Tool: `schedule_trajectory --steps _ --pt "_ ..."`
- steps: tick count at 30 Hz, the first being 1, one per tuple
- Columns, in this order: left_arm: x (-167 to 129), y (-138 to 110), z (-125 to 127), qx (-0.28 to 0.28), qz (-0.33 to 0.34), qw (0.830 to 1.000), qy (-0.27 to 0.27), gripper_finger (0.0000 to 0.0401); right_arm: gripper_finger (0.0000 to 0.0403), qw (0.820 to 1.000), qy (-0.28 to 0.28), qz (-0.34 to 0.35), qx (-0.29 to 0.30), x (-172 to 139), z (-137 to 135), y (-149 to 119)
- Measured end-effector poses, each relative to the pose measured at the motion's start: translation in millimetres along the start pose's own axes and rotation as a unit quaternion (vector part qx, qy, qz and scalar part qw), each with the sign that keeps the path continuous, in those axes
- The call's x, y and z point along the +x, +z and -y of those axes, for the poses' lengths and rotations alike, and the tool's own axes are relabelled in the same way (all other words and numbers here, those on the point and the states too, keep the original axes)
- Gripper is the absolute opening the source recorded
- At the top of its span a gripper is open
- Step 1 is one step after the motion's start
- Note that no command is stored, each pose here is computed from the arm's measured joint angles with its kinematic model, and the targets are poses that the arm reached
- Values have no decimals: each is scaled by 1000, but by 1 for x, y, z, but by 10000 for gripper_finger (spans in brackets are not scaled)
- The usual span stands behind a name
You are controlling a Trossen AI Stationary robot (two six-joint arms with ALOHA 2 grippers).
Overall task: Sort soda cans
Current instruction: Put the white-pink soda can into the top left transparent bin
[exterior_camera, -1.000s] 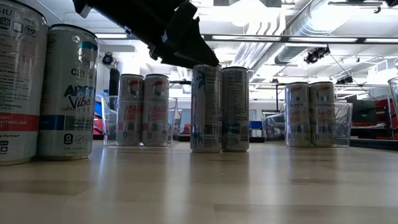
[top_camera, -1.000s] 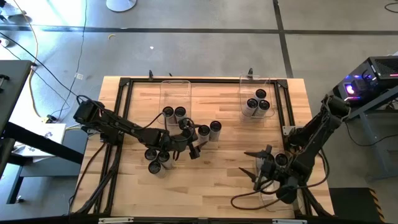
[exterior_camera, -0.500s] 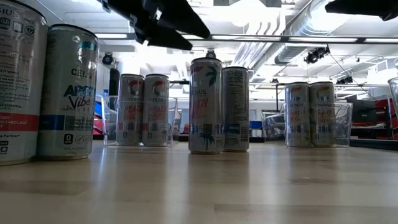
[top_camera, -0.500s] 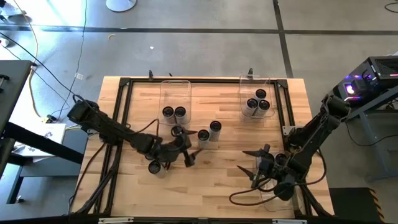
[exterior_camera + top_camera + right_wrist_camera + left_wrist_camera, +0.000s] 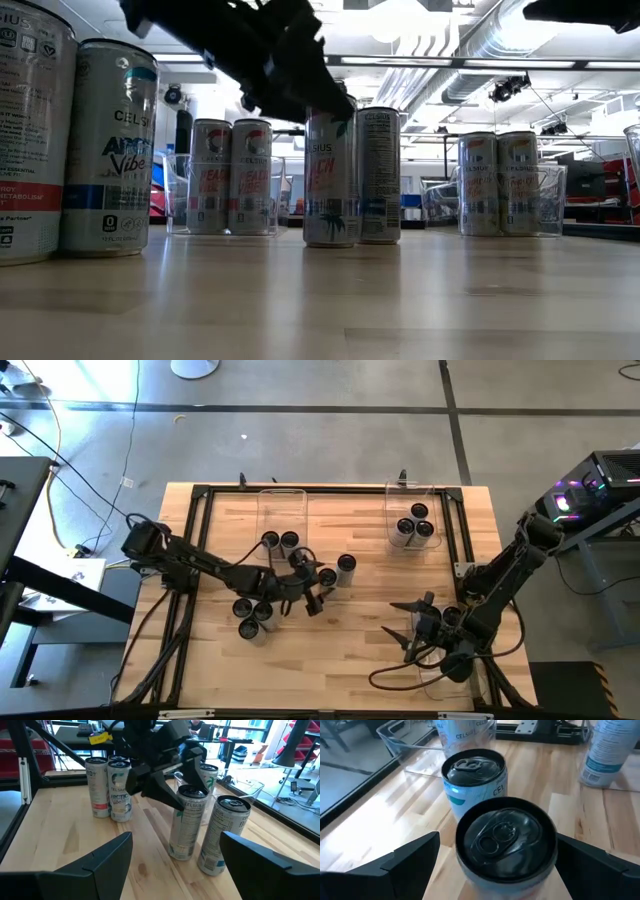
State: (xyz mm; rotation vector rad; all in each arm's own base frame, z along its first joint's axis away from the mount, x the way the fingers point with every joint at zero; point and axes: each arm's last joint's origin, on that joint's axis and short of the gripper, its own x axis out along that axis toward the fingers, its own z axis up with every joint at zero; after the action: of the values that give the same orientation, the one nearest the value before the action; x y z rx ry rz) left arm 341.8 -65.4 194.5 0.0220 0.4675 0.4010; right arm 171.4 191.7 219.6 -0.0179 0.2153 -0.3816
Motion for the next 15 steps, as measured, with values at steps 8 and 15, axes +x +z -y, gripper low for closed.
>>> schedule_trajectory --steps 8,15 --pt "11 -3 -1 -57 -6 998 -27 342 295 1000 0 0 0 0 0 0" --pt "12 -3 -1 -73 -3 997 -29 240 295 1000 0 0 0 0 0 0"
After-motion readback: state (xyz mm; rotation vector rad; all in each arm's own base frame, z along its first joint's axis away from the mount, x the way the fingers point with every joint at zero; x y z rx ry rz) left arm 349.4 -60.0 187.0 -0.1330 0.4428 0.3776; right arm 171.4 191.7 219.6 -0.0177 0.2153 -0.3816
